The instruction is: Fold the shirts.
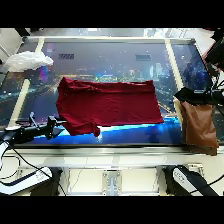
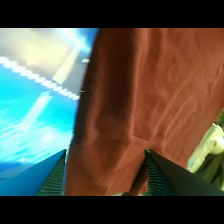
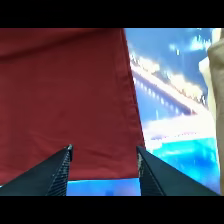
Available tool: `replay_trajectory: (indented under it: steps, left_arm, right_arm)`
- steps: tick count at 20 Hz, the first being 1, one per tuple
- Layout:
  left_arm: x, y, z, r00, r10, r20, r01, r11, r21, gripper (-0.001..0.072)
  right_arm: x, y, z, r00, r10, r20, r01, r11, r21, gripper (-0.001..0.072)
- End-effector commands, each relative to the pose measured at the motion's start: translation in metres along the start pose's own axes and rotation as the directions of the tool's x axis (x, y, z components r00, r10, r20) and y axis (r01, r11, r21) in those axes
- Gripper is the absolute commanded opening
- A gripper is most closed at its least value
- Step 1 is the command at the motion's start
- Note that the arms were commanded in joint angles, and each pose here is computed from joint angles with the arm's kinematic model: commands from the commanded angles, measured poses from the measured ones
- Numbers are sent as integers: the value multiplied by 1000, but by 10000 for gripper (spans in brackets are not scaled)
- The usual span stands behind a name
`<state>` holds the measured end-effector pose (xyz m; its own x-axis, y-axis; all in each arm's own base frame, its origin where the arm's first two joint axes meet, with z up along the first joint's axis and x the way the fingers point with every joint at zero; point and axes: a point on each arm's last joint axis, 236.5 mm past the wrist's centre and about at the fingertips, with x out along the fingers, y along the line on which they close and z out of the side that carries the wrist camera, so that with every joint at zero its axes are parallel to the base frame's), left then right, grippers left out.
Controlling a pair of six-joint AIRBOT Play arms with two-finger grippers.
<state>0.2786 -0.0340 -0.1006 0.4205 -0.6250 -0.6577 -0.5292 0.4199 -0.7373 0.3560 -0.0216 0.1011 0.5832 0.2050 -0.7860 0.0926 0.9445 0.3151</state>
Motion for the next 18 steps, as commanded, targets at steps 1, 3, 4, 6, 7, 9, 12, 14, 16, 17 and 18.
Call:
replay_trajectory:
  steps: [1,3,4,6,7,9,12,14,16,17,18]
  left_arm:
    - [12,7,10,998,20,53,-19,1000,-15,477]
    - [19,-3,15,997,-4,79,5,1000,-6,473]
    - [23,-11,16,996,-28,87,27,1000,10,454]
    - [27,-27,18,992,-75,102,70,996,54,25]
    - [28,-33,19,989,-97,110,90,993,73,18]
    - [26,-41,22,986,-121,118,114,991,67,17]
    - [26,-43,20,986,-128,109,121,990,70,18]
    - [26,-46,15,986,-142,88,136,988,72,17]
    - [26,-46,15,986,-143,88,137,988,72,18]
    - [26,-46,15,986,-142,88,136,988,72,18]
    - [26,-46,15,986,-142,88,136,988,75,18]
  right_arm:
    - [-27,14,3,998,17,66,-15,1000,-25,443]
    - [-37,20,-6,998,20,54,-19,999,-30,443]
    - [-36,18,-16,1000,16,16,-16,1000,-5,443]
    - [-14,-2,-55,995,-25,-99,36,993,111,454]
    - [5,-10,-83,987,-13,-161,48,976,214,454]
    - [44,-8,-140,966,94,-240,23,896,444,452]
    - [85,9,-179,953,250,-172,-57,703,708,448]
    - [103,-2,-203,955,232,-187,-7,646,763,451]
    - [117,-14,-195,973,194,-126,-20,616,788,451]
    - [121,-18,-183,980,184,-76,-50,597,801,451]
    - [125,-21,-172,984,176,-29,-80,582,809,451]
